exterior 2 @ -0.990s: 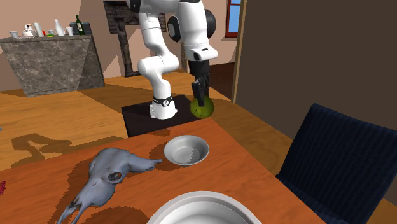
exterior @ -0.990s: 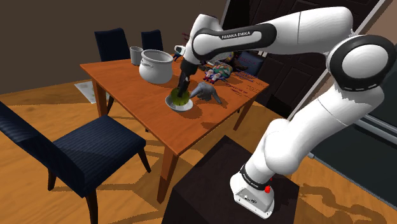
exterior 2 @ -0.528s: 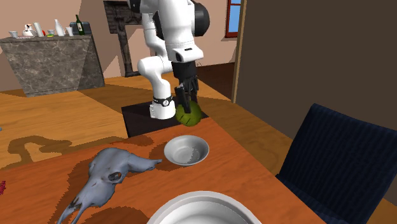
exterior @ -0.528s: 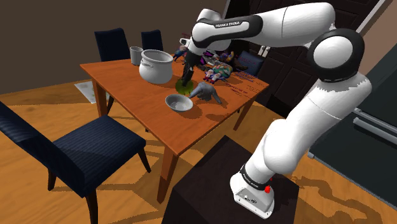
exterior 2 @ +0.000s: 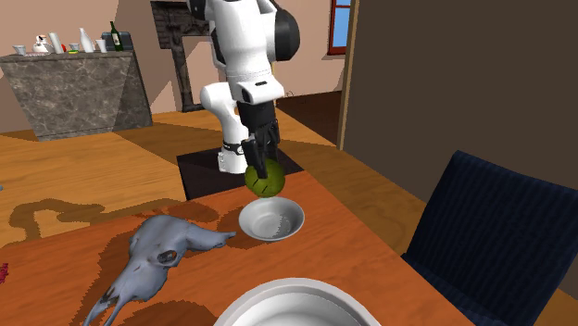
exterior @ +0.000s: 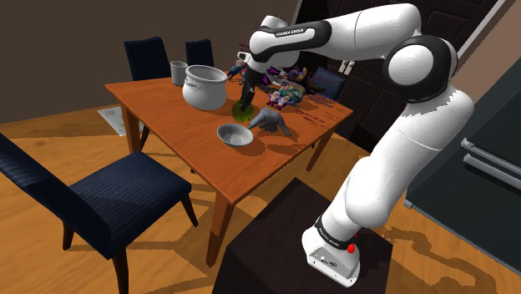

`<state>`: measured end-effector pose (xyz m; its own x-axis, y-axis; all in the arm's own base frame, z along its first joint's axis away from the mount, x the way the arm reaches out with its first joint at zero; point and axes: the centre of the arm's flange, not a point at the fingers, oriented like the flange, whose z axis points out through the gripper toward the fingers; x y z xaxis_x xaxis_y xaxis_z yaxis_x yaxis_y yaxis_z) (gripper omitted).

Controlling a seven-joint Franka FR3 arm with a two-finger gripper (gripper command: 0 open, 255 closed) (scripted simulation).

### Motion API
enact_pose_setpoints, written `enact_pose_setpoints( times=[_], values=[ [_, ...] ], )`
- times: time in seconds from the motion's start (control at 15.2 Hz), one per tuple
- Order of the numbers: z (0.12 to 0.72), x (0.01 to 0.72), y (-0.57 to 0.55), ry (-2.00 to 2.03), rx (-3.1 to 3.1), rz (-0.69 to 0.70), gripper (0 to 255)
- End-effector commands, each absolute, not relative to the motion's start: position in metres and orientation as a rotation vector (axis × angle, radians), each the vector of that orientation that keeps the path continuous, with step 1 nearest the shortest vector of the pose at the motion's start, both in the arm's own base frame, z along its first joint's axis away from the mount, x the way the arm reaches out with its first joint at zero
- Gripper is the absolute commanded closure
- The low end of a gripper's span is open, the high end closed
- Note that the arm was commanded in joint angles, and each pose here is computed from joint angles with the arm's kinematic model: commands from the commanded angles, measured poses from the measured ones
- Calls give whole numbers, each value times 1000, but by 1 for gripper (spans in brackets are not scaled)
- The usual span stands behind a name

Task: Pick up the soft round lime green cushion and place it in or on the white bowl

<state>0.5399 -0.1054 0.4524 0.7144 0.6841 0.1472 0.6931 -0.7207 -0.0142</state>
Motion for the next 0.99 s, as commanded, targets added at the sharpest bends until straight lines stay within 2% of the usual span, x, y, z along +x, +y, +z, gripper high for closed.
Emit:
enact_pose_setpoints(
  times=[0.0,0.73,0.92],
  values=[
    [442,539,-106,-1145,-2845,-204,255],
    [379,539,-106,-1145,-2845,-204,255],
    [379,539,-106,-1145,-2845,-204,255]
  ],
)
